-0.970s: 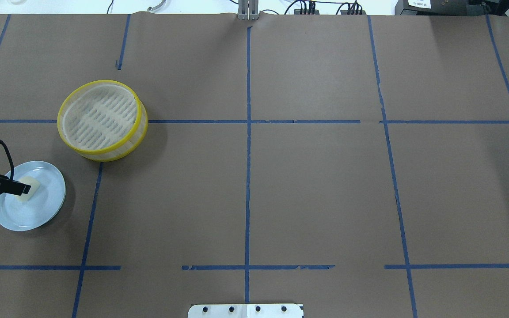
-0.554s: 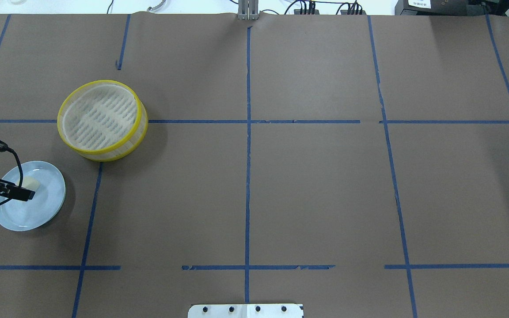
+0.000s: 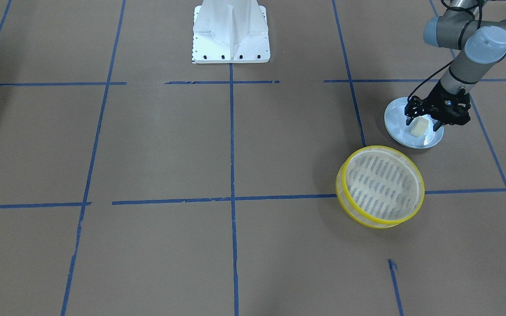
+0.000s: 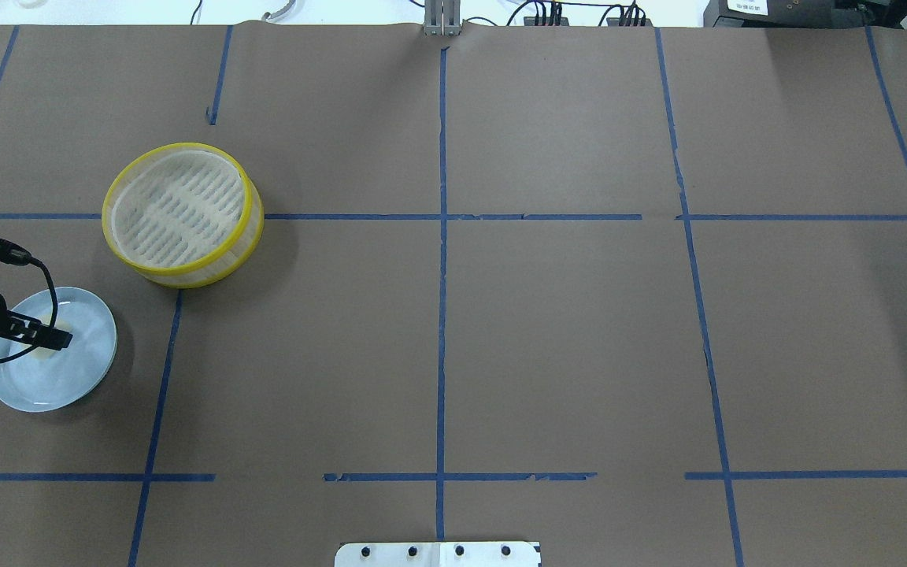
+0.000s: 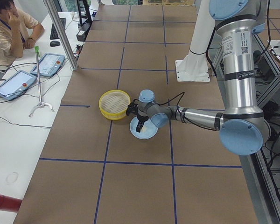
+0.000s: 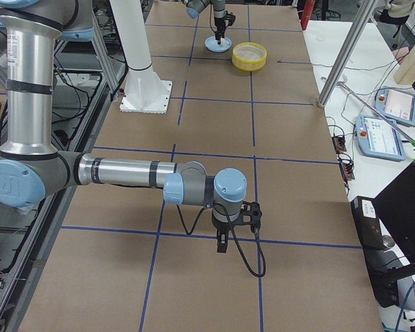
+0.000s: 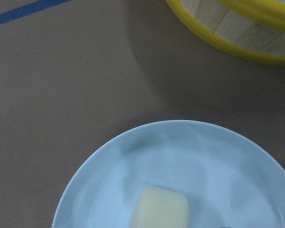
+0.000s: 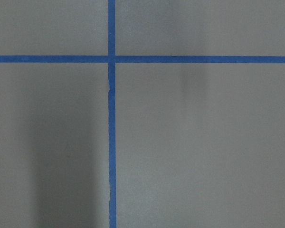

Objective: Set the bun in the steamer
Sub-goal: 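Lower the left gripper onto the pale bun on the light-blue plate, then close the left gripper on the bun and lift it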

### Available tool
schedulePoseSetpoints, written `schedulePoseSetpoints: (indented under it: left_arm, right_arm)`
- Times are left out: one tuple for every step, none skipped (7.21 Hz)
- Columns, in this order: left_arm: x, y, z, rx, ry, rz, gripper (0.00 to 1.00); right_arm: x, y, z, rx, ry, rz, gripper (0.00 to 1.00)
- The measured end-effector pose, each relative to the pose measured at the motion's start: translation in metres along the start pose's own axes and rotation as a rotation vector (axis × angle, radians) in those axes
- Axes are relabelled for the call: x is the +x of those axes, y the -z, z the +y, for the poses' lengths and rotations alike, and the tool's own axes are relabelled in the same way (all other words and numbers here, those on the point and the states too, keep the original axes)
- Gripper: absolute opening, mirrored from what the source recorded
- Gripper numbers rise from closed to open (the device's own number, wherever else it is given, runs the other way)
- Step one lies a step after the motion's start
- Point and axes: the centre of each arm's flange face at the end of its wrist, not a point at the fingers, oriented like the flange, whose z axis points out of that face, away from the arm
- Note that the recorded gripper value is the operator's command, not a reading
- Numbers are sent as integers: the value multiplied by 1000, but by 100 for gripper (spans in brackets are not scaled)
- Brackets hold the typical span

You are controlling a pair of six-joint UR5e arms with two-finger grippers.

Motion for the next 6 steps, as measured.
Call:
schedulePoseSetpoints:
  left_arm:
    - [0,-2,0,-2,1,-1,63]
    - [-1,-2,0,-3,2,-1,51]
    - [-1,-2,-1,-3,2,-1,44]
    - [-1,-3,0,-4,1,-1,40]
    - [0,-2,0,-4,0,-1,38]
    - [0,-2,0,-4,-1,0,38]
  right_arm:
    - [0,0,0,0,0,0,100]
    - [0,0,0,0,0,0,100]
    - [0,0,0,0,0,0,100]
    - [0,0,0,0,0,0,100]
    - [0,0,0,0,0,0,100]
    - [0,0,0,0,0,0,100]
